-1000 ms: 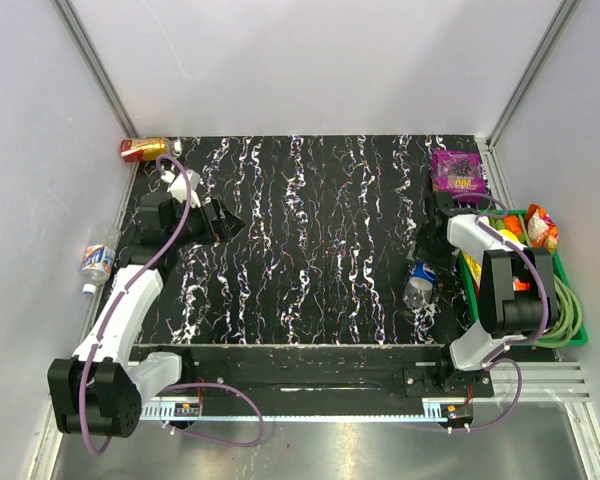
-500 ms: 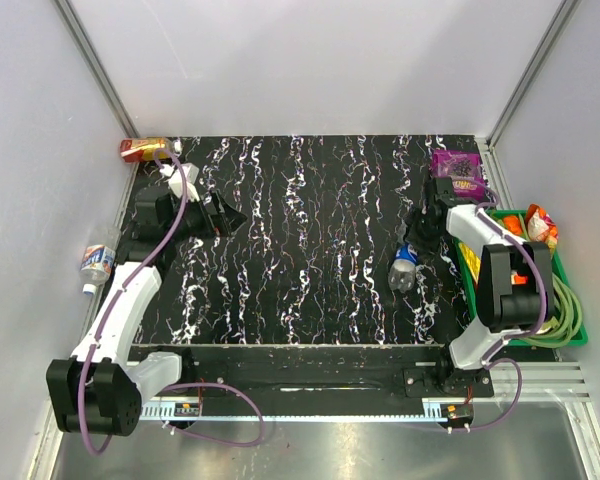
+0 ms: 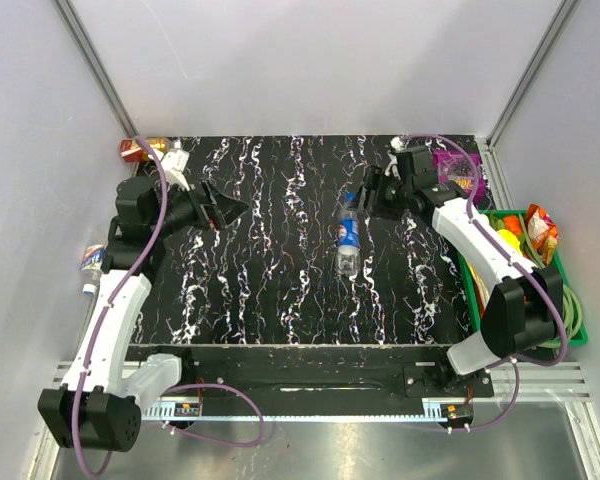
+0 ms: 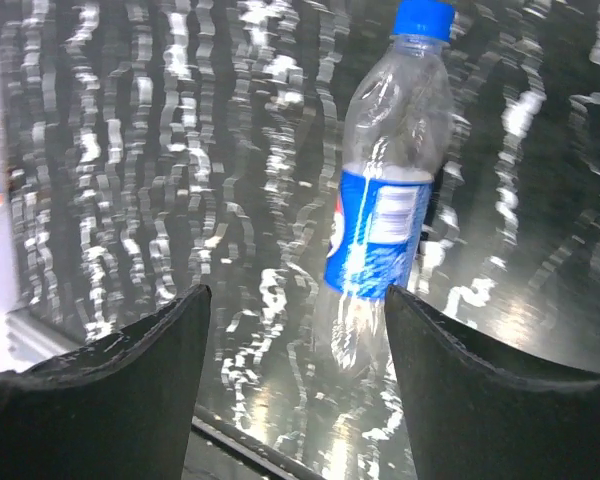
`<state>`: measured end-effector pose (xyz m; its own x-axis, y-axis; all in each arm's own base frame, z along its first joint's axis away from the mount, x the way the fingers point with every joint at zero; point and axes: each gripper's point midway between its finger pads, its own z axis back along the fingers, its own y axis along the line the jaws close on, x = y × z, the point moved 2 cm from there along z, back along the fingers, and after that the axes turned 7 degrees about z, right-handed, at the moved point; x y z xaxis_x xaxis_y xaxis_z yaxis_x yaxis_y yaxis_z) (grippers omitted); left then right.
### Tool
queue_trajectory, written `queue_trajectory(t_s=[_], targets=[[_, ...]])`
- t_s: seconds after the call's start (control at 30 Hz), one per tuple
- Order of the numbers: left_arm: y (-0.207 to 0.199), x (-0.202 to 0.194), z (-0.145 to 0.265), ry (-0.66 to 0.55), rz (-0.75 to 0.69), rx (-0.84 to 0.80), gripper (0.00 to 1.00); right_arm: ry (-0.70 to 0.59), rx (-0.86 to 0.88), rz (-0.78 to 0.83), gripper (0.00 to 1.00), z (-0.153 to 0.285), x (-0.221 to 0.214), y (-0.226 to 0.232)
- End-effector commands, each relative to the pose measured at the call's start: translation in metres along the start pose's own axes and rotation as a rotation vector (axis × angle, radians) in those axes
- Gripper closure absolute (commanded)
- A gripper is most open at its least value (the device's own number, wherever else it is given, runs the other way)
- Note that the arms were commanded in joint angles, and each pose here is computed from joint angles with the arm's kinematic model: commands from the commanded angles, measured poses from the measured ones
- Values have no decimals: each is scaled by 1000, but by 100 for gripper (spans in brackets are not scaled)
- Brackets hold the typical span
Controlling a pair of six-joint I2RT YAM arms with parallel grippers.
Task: Unscrew the bottle caps
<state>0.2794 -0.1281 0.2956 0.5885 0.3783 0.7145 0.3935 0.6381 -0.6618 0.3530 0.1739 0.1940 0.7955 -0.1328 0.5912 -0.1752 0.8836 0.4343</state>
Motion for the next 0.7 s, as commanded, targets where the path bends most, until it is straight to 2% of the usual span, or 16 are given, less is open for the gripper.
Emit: queue_trajectory(t_s=[0.0, 0.07, 0.17, 0.27, 0.33, 0.5, 0.57, 0.67], targets=[[-45, 22, 19, -39, -78, -130, 1, -174, 244, 77, 25, 31, 48, 80], [-52, 22, 22, -36, -81, -156, 1, -225, 298, 97, 25, 41, 59, 100], [-50, 19, 21, -21, -73, -155, 1, -255, 281, 109, 25, 42, 69, 104], [-48, 14, 19, 5, -62, -168, 1, -214, 204, 130, 23, 22, 63, 88], [-40, 8, 15, 19, -45, -151, 1, -171, 175, 137, 17, 6, 56, 80], [13, -7, -9, 46, 5, 6, 1, -65, 131, 120, 7, -20, 41, 68], [39, -17, -22, 101, 43, 88, 1, -69, 108, 119, 0, -19, 39, 64], [67, -25, -37, 206, 45, 228, 1, -87, 69, 131, 0, -14, 38, 57]])
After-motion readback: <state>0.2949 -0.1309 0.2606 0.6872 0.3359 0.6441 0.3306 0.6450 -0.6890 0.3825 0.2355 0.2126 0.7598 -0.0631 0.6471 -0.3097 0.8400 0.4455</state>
